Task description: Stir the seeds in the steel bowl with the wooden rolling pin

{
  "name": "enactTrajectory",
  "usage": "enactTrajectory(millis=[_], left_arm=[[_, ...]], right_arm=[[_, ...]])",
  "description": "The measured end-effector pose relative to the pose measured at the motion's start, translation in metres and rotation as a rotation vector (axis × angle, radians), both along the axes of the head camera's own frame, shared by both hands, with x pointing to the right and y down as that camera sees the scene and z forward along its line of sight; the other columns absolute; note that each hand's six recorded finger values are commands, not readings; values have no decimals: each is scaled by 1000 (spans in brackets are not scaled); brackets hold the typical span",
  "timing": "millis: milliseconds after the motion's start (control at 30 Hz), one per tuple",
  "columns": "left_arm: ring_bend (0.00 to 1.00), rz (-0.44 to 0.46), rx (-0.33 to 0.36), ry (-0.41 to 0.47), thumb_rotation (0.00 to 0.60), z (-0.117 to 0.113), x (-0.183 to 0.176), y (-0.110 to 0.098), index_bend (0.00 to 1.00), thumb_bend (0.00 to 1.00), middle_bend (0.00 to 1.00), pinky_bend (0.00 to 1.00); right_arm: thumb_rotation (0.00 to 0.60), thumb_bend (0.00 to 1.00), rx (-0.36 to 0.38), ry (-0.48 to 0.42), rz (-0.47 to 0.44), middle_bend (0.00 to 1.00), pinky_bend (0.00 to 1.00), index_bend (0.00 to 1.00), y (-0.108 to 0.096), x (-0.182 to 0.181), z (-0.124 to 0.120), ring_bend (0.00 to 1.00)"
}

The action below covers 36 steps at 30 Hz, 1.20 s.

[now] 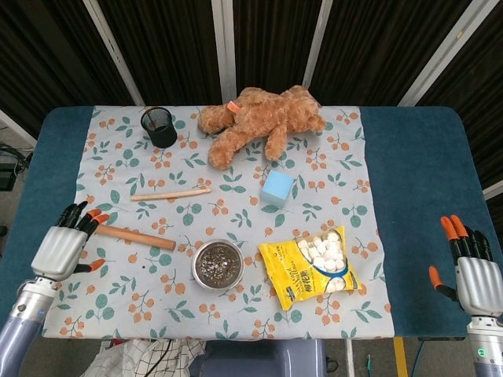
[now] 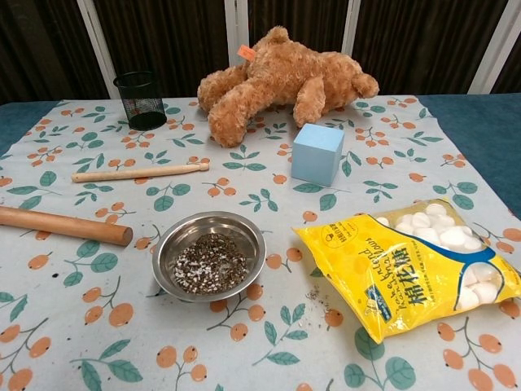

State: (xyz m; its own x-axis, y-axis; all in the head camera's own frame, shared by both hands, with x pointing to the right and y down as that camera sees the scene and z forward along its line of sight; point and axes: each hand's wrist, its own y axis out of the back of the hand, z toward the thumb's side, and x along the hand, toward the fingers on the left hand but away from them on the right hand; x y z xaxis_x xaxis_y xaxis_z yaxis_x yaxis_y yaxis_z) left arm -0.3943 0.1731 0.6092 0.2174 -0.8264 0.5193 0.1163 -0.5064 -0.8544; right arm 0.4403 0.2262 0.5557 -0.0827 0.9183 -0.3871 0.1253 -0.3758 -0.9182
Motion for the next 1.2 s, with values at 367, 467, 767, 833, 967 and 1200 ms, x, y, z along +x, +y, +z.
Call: enactTrajectory(millis=[367,467,767,833,967,1200], left_arm=[[37,145,-81,-61,600,46,56,-20,323,265,328,78],[38,149,-98,-64,600,59,63,-20,343,301,347,77],[38,170,-119,-82,600,83,79,-17,410,316,350,69],[38,162,-123,-79,600,86,80,-17,413,315,349,69],[38,150,-128,-67,600,90,83,-17,420,316,351,69],[38,149,-138,-38,600,94,95,-16,428,347,365,69]], right_arm=[[600,415,-5,0,5,0,0,0,-1,0,2,0],[600,416,-6,-1,6,0,0,0,-1,0,2,0],[600,416,-7,-3,7,0,0,0,-1,1,2,0],[600,415,-7,-3,7,0,0,0,-1,1,2,0],[600,416,-7,-3,7,0,0,0,-1,1,2,0],[600,415,-5,-2,7,0,0,0,-2,0,2,0]])
